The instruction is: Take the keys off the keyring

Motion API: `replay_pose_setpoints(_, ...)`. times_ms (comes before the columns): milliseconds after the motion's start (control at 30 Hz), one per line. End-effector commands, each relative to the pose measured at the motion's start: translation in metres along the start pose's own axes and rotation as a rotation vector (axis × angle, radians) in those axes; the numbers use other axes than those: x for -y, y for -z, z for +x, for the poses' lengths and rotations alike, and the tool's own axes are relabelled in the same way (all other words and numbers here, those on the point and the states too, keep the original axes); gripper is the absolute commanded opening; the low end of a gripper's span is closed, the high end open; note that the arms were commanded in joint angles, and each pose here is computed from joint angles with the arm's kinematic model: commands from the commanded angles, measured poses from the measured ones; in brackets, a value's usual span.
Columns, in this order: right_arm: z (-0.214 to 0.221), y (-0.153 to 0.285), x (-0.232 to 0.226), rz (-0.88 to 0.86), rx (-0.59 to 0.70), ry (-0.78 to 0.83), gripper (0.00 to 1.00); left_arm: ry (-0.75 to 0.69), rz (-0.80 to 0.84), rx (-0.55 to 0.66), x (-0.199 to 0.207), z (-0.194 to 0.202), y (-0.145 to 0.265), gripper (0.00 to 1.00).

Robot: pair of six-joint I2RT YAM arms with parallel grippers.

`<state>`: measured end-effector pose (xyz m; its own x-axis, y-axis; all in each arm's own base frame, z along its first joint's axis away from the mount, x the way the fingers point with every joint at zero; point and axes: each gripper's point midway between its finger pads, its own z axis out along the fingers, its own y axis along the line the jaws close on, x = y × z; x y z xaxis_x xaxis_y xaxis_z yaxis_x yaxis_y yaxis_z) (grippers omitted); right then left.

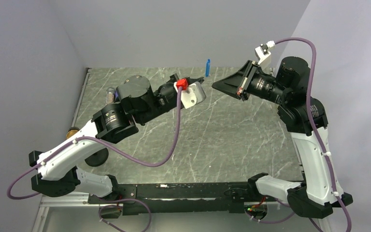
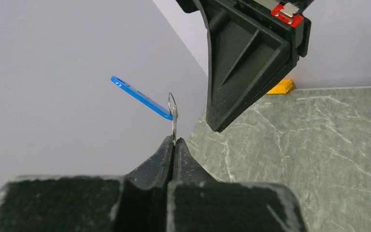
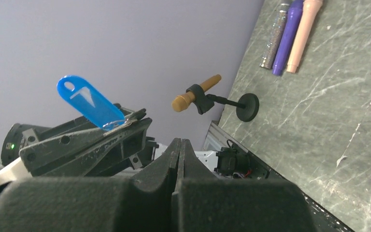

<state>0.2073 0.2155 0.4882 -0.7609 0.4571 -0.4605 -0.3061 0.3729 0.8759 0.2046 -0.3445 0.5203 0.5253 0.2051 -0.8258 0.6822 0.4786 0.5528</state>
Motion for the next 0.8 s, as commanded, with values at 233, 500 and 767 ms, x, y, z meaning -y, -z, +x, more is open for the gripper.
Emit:
replay_pose_setpoints(233,0.007,0.025,-0.057,-0.357,0.054,0.208,0.45,0.182,-0.054,0.125,-0.018,-0.037,0.009,0.00)
replay_pose_setpoints(500,-0.005,0.037,-0.077,-0.447,0.154,0.350,0.52,0.406,-0.054,0.233,-0.027,-0.056,0.017,0.00)
replay_pose_setpoints(767,-0.015,0.055,-0.107,-0.552,0.276,0.560,0.52,0.529,0.039,0.318,-0.031,-0.084,0.032,0.00)
